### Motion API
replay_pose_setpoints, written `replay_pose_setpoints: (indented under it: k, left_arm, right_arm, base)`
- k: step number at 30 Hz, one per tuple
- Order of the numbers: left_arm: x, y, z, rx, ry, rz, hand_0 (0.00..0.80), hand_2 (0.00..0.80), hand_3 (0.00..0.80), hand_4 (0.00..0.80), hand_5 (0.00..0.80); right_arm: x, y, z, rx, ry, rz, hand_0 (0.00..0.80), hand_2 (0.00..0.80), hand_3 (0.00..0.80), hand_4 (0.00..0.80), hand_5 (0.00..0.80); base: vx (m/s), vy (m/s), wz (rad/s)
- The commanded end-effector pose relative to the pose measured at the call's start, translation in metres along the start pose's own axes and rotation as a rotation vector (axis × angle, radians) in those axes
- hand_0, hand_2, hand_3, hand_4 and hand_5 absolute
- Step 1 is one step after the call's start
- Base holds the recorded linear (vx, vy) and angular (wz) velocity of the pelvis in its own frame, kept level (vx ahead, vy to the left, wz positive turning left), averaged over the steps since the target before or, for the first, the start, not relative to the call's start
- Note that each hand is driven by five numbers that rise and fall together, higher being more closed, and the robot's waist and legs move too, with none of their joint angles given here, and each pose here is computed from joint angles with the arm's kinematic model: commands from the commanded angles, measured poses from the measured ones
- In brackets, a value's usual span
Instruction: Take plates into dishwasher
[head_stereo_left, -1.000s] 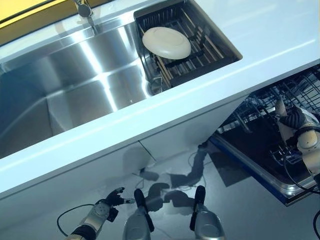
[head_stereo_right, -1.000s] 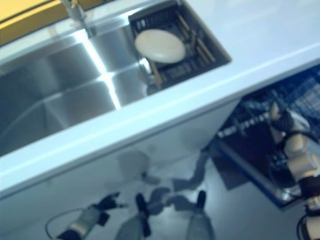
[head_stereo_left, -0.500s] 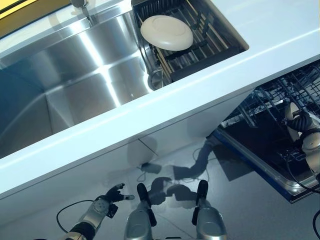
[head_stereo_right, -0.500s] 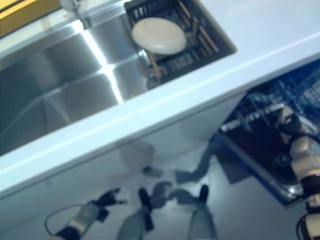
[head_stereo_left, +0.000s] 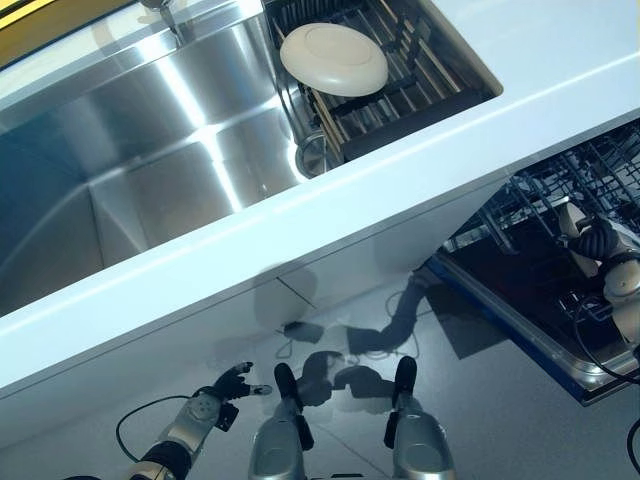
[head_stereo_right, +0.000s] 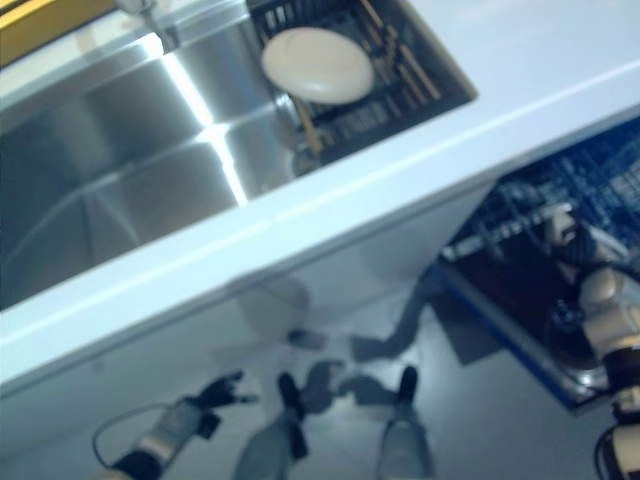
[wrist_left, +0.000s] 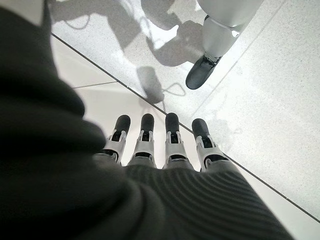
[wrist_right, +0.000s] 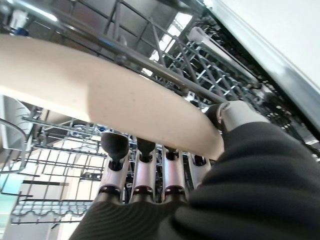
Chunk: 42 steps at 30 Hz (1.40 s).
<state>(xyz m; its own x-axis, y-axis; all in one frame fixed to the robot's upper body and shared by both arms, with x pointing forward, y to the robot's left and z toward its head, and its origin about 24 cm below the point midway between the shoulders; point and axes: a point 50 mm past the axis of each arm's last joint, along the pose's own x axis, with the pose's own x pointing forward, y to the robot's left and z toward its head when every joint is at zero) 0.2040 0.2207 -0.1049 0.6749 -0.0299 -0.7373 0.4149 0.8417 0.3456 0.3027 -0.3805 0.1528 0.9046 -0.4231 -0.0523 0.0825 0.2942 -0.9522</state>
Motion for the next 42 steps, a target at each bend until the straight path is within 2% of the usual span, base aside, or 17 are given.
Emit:
replay_pose_setpoints:
  k: [1, 8, 18, 28, 42]
  left_arm:
    - [-0.003, 0.022, 0.006, 0.061, -0.025, 0.035, 0.000, 0.000, 0.000, 0.000, 0.000]
    - [-0.004, 0.023, 0.001, 0.053, -0.014, 0.040, 0.000, 0.000, 0.000, 0.000, 0.000]
    - [-0.006, 0.021, -0.003, 0.044, -0.003, 0.038, 0.000, 0.000, 0.000, 0.000, 0.000]
    - [-0.008, 0.023, -0.008, 0.034, 0.011, 0.050, 0.000, 0.000, 0.000, 0.000, 0.000]
    - [-0.009, 0.019, -0.015, 0.030, 0.035, 0.050, 0.000, 0.000, 0.000, 0.000, 0.000]
  right_arm:
    - [0.003, -0.022, 0.036, -0.061, -0.163, -0.069, 0.800, 0.800, 0.800, 0.800, 0.800]
    - [0.001, -0.032, 0.041, -0.162, -0.199, -0.135, 0.800, 0.800, 0.800, 0.800, 0.800]
    - [-0.007, -0.052, 0.057, -0.113, -0.287, -0.251, 0.800, 0.800, 0.800, 0.800, 0.800]
    - [-0.014, -0.064, 0.045, -0.195, -0.259, -0.280, 0.800, 0.800, 0.800, 0.800, 0.800]
    - [-0.025, -0.073, 0.040, -0.113, -0.286, -0.304, 0.800, 0.800, 0.800, 0.800, 0.800]
  base:
    - [0.000, 0.000, 0.00]
    - [0.000, 0.000, 0.00]
    - [0.007, 0.000, 0.00]
    - [0.000, 0.000, 0.00]
    - [0.000, 0.000, 0.00]
